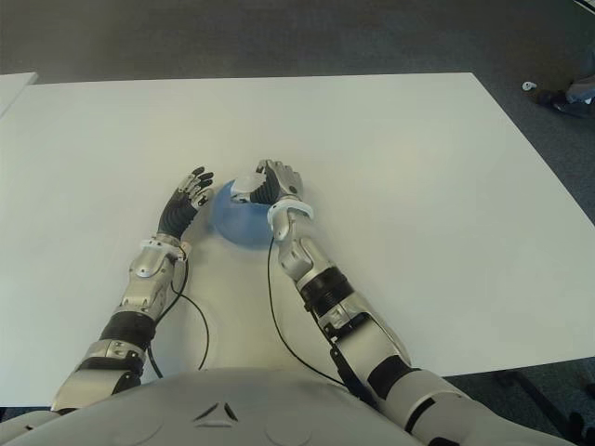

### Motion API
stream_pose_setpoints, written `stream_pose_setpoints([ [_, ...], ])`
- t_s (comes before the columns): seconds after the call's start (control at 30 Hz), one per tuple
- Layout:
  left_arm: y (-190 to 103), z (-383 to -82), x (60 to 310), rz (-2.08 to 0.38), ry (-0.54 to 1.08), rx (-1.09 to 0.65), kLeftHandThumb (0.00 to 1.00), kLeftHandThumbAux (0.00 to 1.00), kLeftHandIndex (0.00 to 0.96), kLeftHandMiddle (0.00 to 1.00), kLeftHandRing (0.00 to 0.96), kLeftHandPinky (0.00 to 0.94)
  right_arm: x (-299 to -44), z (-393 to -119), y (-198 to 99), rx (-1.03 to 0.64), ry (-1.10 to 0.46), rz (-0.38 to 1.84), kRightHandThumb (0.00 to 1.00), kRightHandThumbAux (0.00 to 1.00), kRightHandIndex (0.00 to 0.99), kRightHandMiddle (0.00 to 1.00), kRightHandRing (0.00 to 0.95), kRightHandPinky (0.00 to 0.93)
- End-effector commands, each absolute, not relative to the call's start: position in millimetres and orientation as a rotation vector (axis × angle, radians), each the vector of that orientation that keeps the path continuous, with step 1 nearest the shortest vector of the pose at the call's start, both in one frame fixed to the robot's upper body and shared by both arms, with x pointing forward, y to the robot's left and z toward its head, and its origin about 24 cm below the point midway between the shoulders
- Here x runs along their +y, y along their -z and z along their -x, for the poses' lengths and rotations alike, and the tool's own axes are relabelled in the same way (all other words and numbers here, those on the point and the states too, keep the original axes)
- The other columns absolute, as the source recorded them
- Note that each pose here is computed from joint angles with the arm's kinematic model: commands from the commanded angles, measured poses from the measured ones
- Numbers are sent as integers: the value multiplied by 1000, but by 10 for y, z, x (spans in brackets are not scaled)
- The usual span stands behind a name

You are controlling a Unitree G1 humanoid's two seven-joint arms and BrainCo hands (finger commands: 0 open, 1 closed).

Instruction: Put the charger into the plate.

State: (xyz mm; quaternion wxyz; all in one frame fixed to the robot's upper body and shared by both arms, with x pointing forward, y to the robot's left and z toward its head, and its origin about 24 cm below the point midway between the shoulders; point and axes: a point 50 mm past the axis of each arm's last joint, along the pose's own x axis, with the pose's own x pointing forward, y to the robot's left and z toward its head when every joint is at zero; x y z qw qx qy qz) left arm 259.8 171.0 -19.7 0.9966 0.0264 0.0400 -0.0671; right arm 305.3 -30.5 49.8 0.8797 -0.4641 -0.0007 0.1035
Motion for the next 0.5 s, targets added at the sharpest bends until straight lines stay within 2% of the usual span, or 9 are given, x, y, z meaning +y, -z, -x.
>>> stream_pose_setpoints([
  [0.03, 312, -2540, 1682, -27, 111, 152, 0, 540, 82, 142, 114, 66, -245, -3025, -461, -14, -233, 957, 1000, 664, 413, 531, 494, 423],
  [0.23, 325, -2545, 1684, -6, 85, 163, 0, 547, 72, 138, 103, 17, -192, -2986, -423, -34, -230, 944, 1000, 664, 416, 534, 493, 421],
  [0.43, 315, -2548, 1681, 2, 86, 159, 0, 571, 67, 134, 99, 28, -173, -2965, -397, -50, -222, 932, 1000, 664, 410, 525, 495, 422],
  [0.5, 309, -2550, 1678, 8, 91, 156, 0, 574, 64, 128, 93, 31, -180, -2950, -390, -61, -222, 935, 1000, 664, 413, 533, 523, 411],
])
